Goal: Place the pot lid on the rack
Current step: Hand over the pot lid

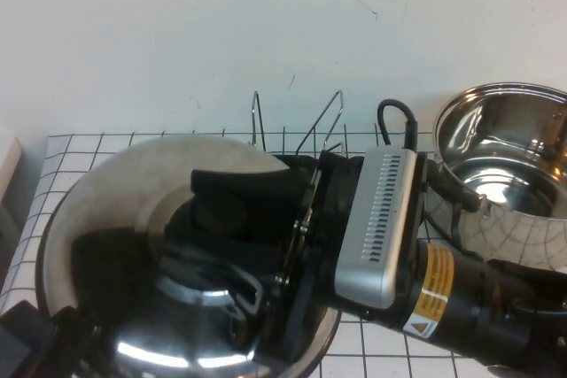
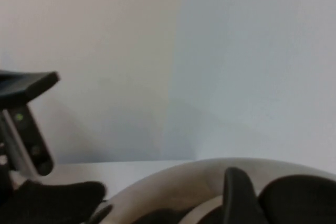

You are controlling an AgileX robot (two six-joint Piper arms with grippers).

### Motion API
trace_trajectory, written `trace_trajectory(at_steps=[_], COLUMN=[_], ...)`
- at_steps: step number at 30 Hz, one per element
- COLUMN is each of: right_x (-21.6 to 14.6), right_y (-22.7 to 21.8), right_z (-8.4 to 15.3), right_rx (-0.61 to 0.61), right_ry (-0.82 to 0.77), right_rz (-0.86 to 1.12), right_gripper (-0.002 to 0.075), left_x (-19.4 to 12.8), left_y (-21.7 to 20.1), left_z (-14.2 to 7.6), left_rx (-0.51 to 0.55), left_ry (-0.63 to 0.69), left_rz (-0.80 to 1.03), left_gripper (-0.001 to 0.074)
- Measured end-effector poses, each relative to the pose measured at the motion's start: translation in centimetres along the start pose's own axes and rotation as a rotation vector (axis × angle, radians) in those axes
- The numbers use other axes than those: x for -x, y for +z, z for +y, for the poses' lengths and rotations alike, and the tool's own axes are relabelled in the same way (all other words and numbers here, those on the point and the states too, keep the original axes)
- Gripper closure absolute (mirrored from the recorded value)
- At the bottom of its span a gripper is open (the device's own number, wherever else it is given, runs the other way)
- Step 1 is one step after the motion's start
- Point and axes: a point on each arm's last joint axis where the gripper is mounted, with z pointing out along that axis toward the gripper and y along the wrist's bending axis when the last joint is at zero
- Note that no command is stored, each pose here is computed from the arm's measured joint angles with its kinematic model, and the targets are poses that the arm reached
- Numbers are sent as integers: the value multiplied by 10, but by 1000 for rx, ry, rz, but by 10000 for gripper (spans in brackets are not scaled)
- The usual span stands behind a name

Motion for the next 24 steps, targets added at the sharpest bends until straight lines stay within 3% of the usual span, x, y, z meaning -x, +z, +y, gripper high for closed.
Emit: trace_trajectory(at_steps=[9, 18, 24], right_x=[5, 4, 2], right_y=[-3, -1, 2], right_z=[-23, -15, 0], right_rx=[-247, -163, -28], right_ry=[85, 142, 112], right_rz=[-62, -53, -21], right_gripper=[387, 387, 387], left_x=[-6, -2, 2], left_y=[0, 0, -1], left_z=[1, 7, 11], left_rx=[11, 82, 119], left_ry=[42, 21, 27], left_rz=[62, 27, -19], left_gripper=[234, 204, 203])
